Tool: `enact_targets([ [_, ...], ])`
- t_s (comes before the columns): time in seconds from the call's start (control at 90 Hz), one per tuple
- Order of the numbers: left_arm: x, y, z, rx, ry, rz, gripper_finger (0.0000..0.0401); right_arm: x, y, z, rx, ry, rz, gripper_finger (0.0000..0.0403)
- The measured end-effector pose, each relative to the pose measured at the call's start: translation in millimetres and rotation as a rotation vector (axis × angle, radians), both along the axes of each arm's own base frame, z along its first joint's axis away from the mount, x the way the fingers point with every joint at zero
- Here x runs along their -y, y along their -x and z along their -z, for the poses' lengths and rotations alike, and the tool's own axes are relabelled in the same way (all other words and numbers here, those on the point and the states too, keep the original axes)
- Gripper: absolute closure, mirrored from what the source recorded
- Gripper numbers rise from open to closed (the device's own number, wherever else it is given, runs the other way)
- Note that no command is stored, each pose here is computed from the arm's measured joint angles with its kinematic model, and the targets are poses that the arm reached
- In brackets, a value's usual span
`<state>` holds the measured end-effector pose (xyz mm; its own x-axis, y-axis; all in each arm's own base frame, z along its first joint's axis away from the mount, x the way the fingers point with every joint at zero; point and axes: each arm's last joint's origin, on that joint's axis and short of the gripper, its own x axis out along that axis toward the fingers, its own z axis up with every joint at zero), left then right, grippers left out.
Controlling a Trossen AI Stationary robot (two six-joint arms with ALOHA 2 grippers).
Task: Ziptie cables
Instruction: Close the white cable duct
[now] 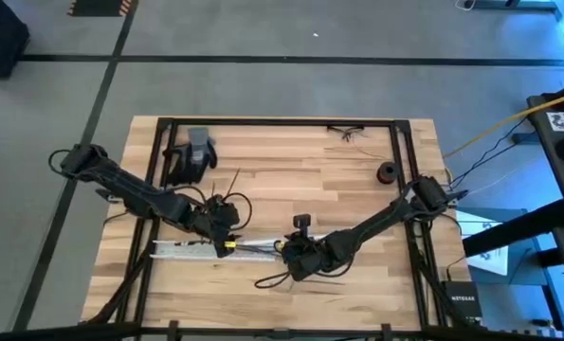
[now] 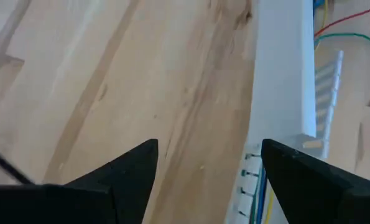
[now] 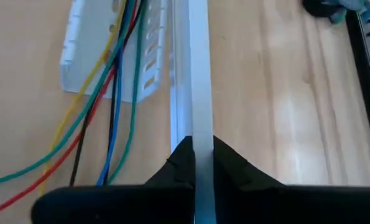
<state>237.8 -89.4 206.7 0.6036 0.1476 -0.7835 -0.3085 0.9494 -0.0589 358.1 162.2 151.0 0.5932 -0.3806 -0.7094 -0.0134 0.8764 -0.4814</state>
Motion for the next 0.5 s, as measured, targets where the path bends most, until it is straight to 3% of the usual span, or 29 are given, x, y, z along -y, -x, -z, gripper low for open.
enact_targets([
  [0.233,20,-3,-6,0.109,0.038,0.075,0.0121,0,0,-1,0.012,0.021,0.01,0.0386],
  [0.5,37,2,-7,0.207,-0.047,0.029,0.0121,-8,23,-11,0.02,0.224,0.084,0.0386],
])
